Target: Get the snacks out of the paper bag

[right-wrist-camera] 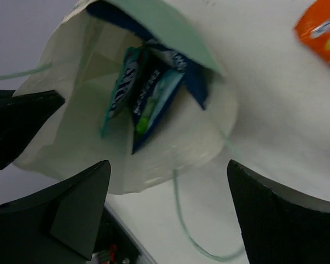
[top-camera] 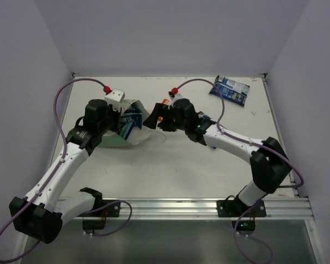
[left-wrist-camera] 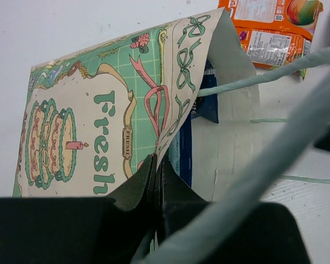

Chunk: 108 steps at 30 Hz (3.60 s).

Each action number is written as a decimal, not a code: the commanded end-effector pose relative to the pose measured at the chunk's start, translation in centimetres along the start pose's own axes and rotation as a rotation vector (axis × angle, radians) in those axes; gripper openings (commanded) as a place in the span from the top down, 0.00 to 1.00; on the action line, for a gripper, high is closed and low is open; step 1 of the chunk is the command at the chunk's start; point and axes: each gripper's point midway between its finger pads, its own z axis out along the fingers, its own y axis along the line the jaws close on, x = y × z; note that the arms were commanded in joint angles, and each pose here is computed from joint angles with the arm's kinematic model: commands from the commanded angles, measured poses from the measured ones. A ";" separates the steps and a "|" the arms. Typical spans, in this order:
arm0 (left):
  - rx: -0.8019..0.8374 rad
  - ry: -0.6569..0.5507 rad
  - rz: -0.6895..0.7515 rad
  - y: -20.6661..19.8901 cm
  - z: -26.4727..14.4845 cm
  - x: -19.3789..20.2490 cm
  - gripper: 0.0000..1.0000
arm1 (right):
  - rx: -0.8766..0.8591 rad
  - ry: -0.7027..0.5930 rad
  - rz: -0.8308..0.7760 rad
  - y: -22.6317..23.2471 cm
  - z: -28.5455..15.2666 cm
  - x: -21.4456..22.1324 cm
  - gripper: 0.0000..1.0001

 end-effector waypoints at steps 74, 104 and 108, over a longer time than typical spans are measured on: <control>-0.094 0.002 -0.055 2.7 0.2 0.9 1.00 | 0.318 0.095 0.019 -9.1 -9.8 3.7 0.01; 0.026 -0.006 -0.014 0.0 -4.0 2.0 1.00 | -0.322 0.096 0.072 11.9 7.7 5.9 0.01; 0.005 -0.037 -0.017 0.3 -4.9 1.6 1.00 | -0.320 0.123 0.079 10.3 9.5 8.1 0.01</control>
